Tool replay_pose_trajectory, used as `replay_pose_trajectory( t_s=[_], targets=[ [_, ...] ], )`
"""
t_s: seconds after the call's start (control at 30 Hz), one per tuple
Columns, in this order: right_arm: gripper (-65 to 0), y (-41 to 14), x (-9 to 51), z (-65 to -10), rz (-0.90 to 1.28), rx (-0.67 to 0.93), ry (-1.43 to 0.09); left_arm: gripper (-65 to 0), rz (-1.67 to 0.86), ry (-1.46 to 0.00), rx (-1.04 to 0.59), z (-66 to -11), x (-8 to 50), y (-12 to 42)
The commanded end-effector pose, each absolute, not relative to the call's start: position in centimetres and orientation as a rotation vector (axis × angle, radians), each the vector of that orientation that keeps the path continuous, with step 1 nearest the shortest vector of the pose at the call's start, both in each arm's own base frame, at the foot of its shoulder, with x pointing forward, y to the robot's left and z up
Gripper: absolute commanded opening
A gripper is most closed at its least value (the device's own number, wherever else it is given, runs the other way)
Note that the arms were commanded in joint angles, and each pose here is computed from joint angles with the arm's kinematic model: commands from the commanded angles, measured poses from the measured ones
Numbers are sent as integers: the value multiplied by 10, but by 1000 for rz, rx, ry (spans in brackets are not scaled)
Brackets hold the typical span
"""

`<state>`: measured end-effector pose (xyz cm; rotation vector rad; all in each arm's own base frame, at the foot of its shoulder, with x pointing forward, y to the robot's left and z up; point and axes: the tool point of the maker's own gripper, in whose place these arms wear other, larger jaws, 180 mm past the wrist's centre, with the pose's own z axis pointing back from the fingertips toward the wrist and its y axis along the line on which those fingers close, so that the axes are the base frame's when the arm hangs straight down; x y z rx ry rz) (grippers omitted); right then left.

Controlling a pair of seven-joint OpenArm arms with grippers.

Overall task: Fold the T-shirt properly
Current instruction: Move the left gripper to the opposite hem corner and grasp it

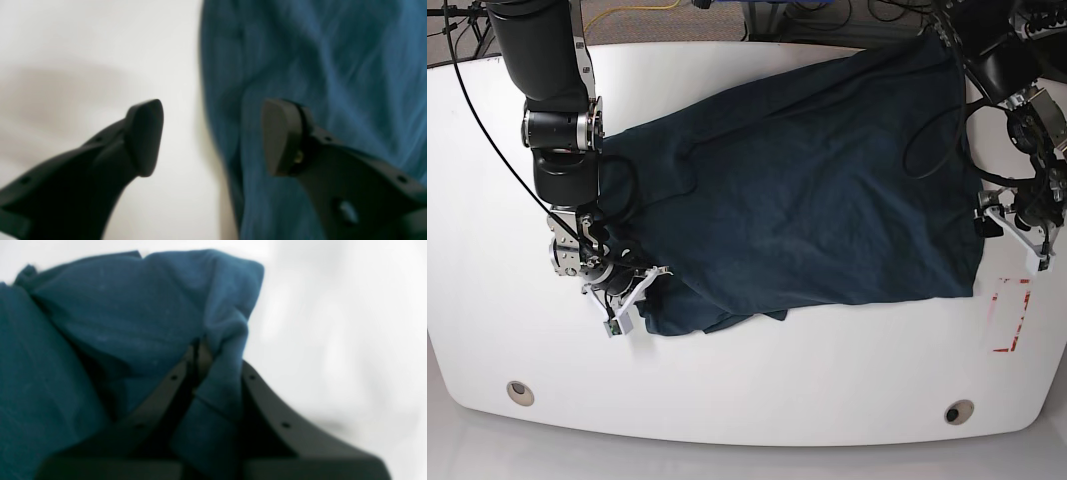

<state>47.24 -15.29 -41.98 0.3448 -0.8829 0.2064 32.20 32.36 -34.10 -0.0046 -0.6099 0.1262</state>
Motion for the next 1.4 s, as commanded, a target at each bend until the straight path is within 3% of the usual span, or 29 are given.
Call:
replay_pose_trajectory(
  t_s=[0.0, 0.17, 0.9, 1.23, 1.3, 1.37],
  targets=[
    [-645, -151, 489, -396, 222, 348, -945, -121, 149, -635, -14, -340, 336, 333],
    [-645, -148, 488, -395, 235, 345, -953, -50, 167, -607, -58, -358, 353, 329],
    [-645, -146, 470, -415, 221, 363, -912, -75, 78, -588, -113, -393, 396, 273],
    [-645, -145, 469, -416, 219, 365, -910, -81, 38, -642, -124, -378, 405, 254],
    [-645, -145, 469, -416, 220, 366, -909, -124, 35, -639, -124, -379, 404, 254],
    [-645, -145, 469, -416, 220, 366, -909, -210, 34, -640, -124, -379, 404, 254]
  ],
)
